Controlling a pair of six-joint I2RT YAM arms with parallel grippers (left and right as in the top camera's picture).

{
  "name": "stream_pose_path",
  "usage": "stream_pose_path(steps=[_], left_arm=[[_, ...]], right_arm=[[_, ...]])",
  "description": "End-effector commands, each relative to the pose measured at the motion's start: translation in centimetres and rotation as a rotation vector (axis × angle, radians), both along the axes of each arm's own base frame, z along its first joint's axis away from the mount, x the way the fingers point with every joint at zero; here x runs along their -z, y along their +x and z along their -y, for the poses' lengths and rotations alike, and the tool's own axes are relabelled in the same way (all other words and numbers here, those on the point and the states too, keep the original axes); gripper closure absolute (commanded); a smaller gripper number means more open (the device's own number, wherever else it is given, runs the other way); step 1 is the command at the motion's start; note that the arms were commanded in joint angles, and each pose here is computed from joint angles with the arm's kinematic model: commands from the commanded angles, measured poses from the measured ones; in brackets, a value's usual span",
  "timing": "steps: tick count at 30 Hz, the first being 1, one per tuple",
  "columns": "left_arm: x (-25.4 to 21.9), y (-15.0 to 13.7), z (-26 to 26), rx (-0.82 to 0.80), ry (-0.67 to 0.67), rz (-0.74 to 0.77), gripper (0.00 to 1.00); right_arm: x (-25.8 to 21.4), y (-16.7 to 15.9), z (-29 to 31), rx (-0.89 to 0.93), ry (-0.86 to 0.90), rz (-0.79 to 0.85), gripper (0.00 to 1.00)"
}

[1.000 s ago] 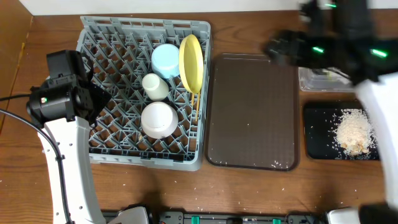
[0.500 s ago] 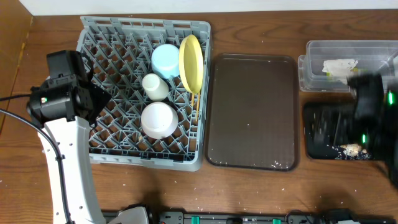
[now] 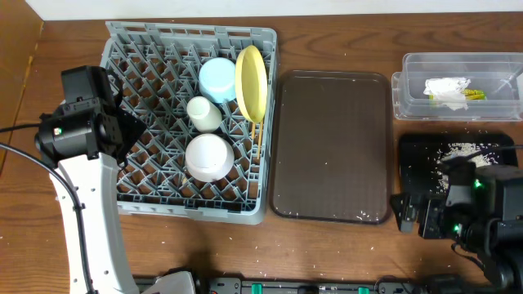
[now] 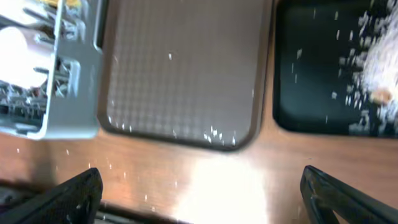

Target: Sort waste into correct bins and load items into the dishwasher

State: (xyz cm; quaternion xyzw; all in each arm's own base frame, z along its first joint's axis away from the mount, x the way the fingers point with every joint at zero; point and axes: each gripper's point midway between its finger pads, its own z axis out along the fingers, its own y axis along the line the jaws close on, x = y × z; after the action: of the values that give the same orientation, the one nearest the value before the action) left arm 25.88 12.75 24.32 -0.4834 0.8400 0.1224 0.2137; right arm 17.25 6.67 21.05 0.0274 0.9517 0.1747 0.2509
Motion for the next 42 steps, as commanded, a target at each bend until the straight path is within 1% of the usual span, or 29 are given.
stream_pose_path(steps=[1,7,10,13,18,21,25,28,33,38,40,42], left_arm=[[-0.6,0.0,-0.2,-0.017,0.003,0.020,0.02],[-0.6,0.0,-0.2,-0.017,0.003,0.020,0.02],[-0.6,0.0,-0.2,-0.017,0.003,0.020,0.02],[-0.6,0.0,-0.2,-0.017,0.003,0.020,0.02],[-0.6,0.0,-0.2,-0.017,0.003,0.020,0.02],[-0.6,0.0,-0.2,-0.017,0.003,0.020,0.02],[-0.6,0.0,-0.2,-0.017,0.003,0.020,0.02],[-0.6,0.0,-0.2,-0.017,0.003,0.020,0.02],[-0.6,0.0,-0.2,-0.017,0.003,0.020,0.02],[-0.6,0.0,-0.2,-0.017,0.003,0.020,0.02],[-0.6,0.0,-0.2,-0.017,0.003,0.020,0.02],[-0.6,0.0,-0.2,-0.017,0.003,0.020,0.02]], right_arm=[[-0.1,0.2,0.1,0.010,0.005,0.009,0.01],[-1.0,1.8,0.1,-0.131,-0.091,0.143,0.01],[-0.9,2.7,0.1,-0.155,-0.118,0.211,0.01],[-0.5,3.8,0.0,-0.182,-0.141,0.321,0.01],[1.2,5.3,-0.3,-0.173,-0.131,0.519,0.01],[1.5,6.2,-0.4,-0.158,-0.126,0.657,0.01],[1.9,6.4,-0.3,-0.136,-0.125,0.819,0.01],[2.6,6.5,-0.2,-0.119,-0.129,0.882,0.01],[3.4,7.1,1.2,-0.039,-0.165,0.991,0.01],[3.4,7.4,2.4,0.027,-0.171,1.068,0.01],[3.2,7.4,3.1,0.055,-0.187,1.075,0.01],[2.8,7.3,4.8,0.138,-0.233,1.087,0.01]])
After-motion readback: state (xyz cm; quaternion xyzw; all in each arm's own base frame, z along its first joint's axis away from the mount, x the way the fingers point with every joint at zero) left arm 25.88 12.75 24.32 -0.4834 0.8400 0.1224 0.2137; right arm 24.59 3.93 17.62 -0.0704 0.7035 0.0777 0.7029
